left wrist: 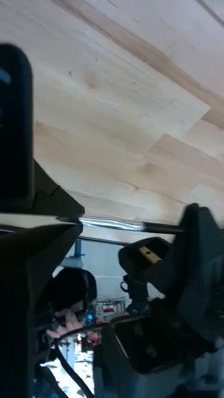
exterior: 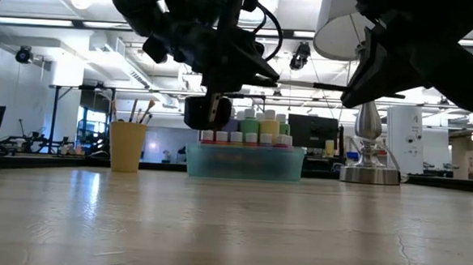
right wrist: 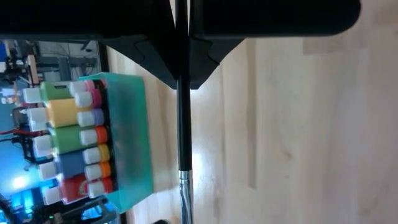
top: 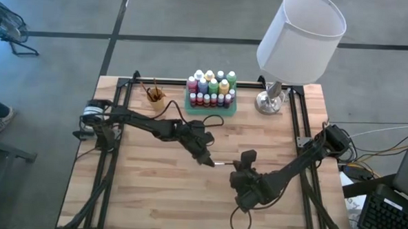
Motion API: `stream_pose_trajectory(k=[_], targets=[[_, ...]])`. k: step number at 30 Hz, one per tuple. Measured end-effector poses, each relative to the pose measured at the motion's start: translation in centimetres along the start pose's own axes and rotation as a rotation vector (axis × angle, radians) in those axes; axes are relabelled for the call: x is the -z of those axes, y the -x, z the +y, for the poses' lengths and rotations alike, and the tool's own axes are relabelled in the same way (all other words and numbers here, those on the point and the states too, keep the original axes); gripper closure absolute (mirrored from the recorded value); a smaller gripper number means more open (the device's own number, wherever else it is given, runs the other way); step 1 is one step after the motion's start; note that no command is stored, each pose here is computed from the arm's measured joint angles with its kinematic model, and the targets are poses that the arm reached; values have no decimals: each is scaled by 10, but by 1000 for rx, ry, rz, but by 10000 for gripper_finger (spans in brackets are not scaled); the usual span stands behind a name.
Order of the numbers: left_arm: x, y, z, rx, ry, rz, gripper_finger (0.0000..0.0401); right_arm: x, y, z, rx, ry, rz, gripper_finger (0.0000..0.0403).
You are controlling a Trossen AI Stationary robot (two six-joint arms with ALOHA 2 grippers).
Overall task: Pick & Place Paint Supplies
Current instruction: Put the silver paintbrush into the orange cup
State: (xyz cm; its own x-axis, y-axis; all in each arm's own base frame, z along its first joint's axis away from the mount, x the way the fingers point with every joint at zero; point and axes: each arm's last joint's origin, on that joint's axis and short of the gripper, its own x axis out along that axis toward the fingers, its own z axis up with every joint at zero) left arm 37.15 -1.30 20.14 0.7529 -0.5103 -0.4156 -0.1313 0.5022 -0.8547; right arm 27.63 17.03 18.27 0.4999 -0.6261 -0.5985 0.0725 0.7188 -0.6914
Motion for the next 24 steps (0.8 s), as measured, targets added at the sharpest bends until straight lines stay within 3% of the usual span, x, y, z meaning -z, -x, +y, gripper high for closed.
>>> stream_pose_trajectory(k=[7, 11, 14, 18, 20, 24], targets=[[1, 0, 0, 19, -34, 40, 264, 0, 0, -1, 9, -2, -1, 390], [3, 4, 2, 65, -85, 133, 224, 4, 0, -1, -26, -8, 47, 390], [9, 9, 6, -45, -126, 147, 219, 15, 2, -7, -6, -27, 136, 391], [20, 19, 14, -301, -171, 144, 225, 37, 8, -16, 68, -76, 246, 391], [23, 21, 15, -405, -206, 113, 229, 45, 10, -19, 68, -116, 256, 391], [27, 17, 9, -496, -316, 36, 239, 59, 14, -24, -8, -223, 187, 391]])
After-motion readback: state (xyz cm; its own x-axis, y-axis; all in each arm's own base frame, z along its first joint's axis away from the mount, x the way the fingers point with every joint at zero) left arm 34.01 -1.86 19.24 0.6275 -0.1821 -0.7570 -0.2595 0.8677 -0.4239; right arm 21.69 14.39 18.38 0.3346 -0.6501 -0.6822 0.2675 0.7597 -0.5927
